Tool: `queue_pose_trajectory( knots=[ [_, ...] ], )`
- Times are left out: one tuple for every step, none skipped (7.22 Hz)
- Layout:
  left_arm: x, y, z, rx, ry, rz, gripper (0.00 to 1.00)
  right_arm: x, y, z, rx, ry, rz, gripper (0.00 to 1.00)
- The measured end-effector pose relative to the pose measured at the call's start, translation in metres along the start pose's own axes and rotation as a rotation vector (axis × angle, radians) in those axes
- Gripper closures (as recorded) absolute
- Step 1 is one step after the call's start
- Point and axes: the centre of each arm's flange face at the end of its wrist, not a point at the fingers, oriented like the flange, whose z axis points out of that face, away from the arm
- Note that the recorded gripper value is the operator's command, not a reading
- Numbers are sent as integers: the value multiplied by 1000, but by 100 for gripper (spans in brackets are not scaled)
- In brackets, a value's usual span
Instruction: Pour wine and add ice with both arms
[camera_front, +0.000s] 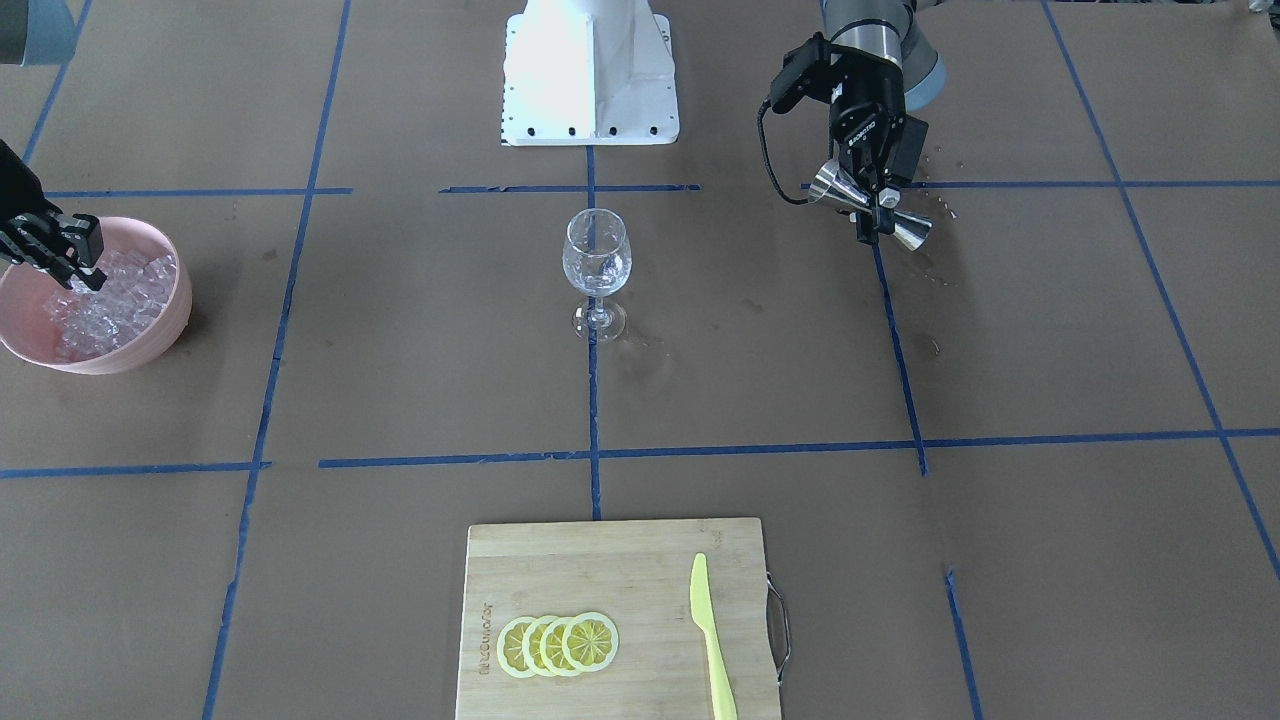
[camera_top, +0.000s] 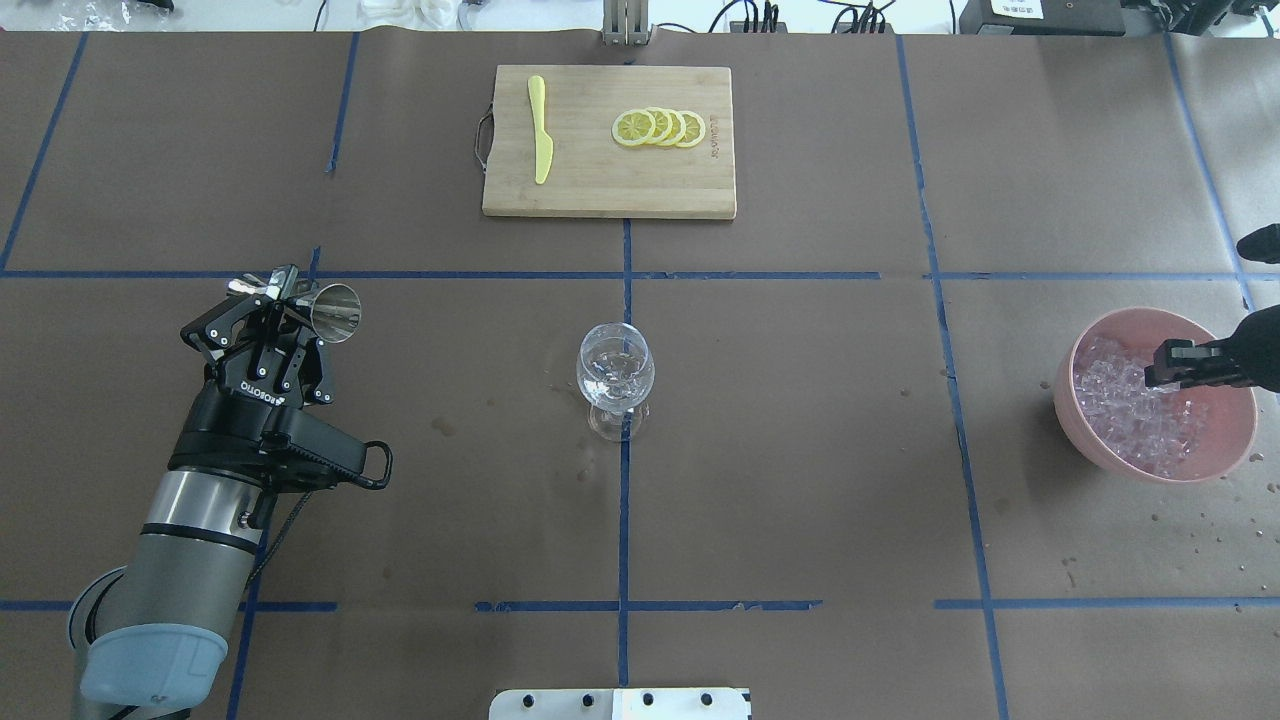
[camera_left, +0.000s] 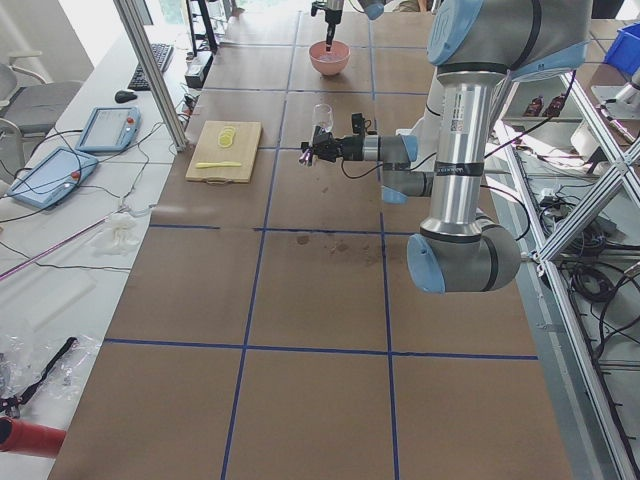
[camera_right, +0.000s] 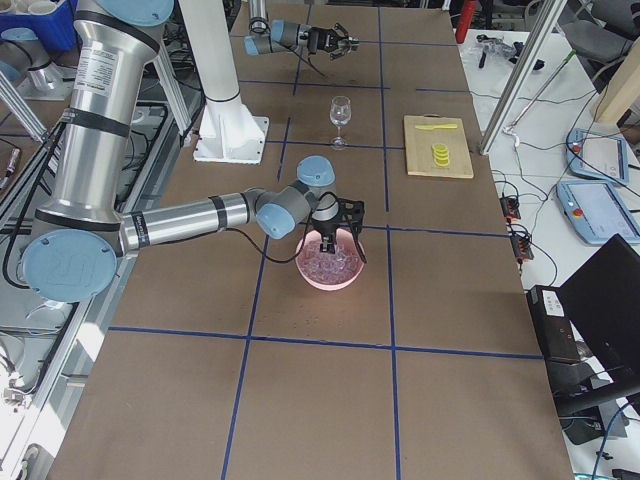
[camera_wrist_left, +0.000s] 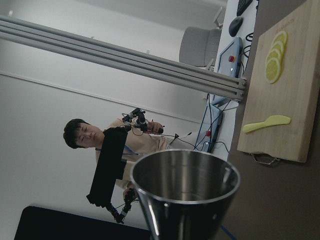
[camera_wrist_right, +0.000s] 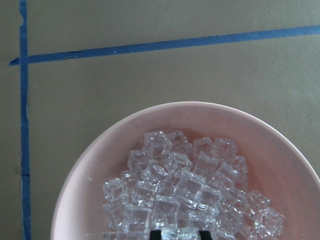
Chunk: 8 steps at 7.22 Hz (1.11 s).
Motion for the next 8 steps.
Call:
queue_pose_trajectory(
  knots=[
    [6,10,0,-7,6,-120,100,-7,-2,-14,22,-21,-5,100],
    [10,22,0,-15,13,-228,100,-15,-4,-30,45,-45,-11,100],
    [11,32,-2,-22,26,-337,100,-23,-5,-47,64,-75,-18,100],
    [14,40,-3,-29,52,-458,100,-28,-7,-61,76,-101,-20,100],
    [16,50,-4,-42,79,-569,100,-30,-10,-74,84,-129,-16,100],
    [17,60,-6,-56,100,-644,100,-34,-14,-88,88,-164,-15,100],
    [19,67,-7,-72,122,-723,100,-41,-19,-100,95,-196,-15,100],
    [23,71,-7,-91,144,-813,100,-52,-25,-111,104,-229,-12,100]
  ],
)
